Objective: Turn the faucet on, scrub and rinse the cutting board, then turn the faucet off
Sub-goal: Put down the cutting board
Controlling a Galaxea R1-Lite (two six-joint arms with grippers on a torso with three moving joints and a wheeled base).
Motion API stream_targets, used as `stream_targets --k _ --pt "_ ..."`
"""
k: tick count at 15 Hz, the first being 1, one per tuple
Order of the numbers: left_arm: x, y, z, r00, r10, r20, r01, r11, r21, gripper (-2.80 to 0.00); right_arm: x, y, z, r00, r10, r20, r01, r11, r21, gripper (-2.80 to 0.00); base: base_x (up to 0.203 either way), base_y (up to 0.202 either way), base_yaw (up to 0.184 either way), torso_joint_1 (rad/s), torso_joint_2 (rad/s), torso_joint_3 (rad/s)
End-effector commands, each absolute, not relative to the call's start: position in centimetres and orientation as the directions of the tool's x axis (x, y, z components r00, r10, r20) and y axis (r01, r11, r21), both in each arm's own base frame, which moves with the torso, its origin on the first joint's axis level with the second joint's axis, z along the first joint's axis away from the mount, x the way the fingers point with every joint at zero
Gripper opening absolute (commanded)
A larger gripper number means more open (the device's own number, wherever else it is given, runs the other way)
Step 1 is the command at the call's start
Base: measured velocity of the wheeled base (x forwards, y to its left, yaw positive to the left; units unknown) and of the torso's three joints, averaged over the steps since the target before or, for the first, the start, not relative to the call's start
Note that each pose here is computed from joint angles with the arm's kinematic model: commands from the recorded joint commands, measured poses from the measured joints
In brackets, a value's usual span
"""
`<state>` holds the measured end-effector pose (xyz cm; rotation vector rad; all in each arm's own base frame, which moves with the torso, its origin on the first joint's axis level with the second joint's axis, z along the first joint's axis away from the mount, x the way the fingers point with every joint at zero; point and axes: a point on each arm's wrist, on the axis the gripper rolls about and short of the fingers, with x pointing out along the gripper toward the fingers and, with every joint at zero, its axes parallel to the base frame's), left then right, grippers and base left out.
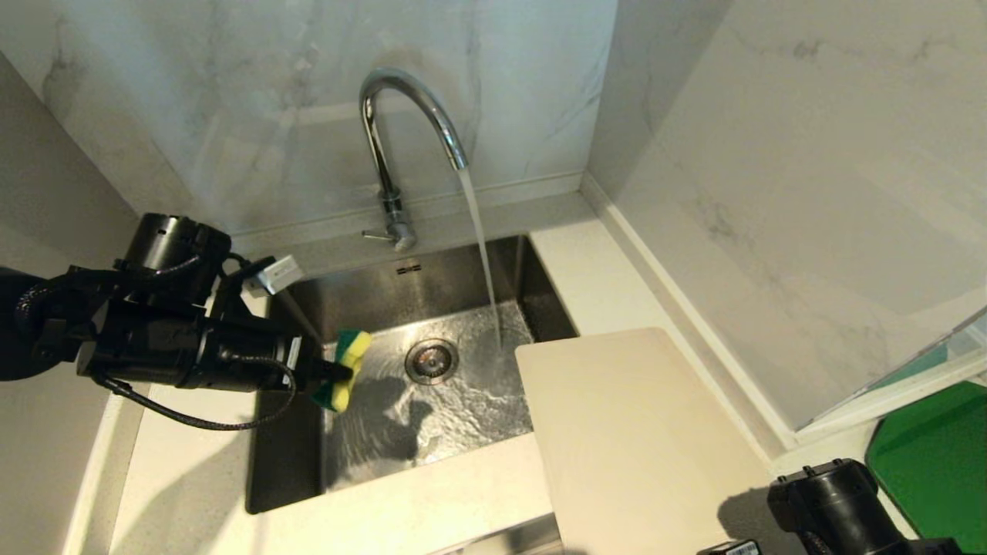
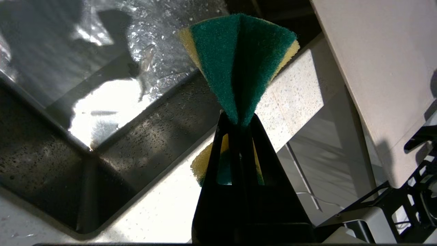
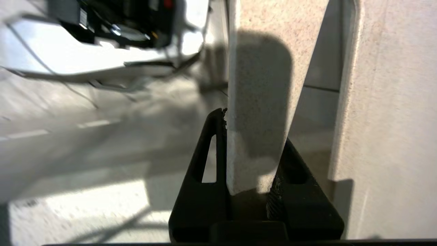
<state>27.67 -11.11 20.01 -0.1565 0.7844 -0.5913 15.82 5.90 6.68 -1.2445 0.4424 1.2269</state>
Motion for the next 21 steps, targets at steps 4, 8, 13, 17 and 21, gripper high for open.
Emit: stream_targets --k 4,8,13,17,21 --pt "27.9 -11.8 19.7 0.546 -0.551 -0.632 0.443 0.829 -0.34 -2.8 18.2 6.8 4.1 0.206 0.507 -0.837 -0.947 -0.112 -0.3 -2.8 0.0 0.0 0.0 0.0 0.0 0.0" --pt "28.0 -11.8 19.8 0.554 -0.533 -0.639 0.431 0.841 -0.328 -2.8 19.4 7.1 2.8 0.158 0.515 -0.842 -0.964 -0.102 -0.244 -2.8 0.0 0.0 0.0 0.0 0.0 0.0" --pt "28.1 -12.6 19.6 0.537 -0.543 -0.646 0.442 0.833 -0.332 -2.8 20.2 7.2 1.6 0.152 0.512 -0.846 -0.967 -0.099 -0.233 -2.8 0.0 0.0 0.0 0.0 0.0 0.0" --pt "28.2 -13.2 18.9 0.515 -0.546 -0.661 0.443 0.83 -0.34 -2.8 20.6 7.2 0.4 0.116 0.499 -0.859 -0.977 -0.096 -0.188 -2.8 0.0 0.0 0.0 0.0 0.0 0.0" --pt "28.4 -13.4 18.7 0.512 -0.547 -0.663 0.441 0.829 -0.343 -2.8 21.2 7.2 -0.2 0.107 0.495 -0.862 -0.981 -0.088 -0.172 -2.8 0.0 0.0 0.0 0.0 0.0 0.0"
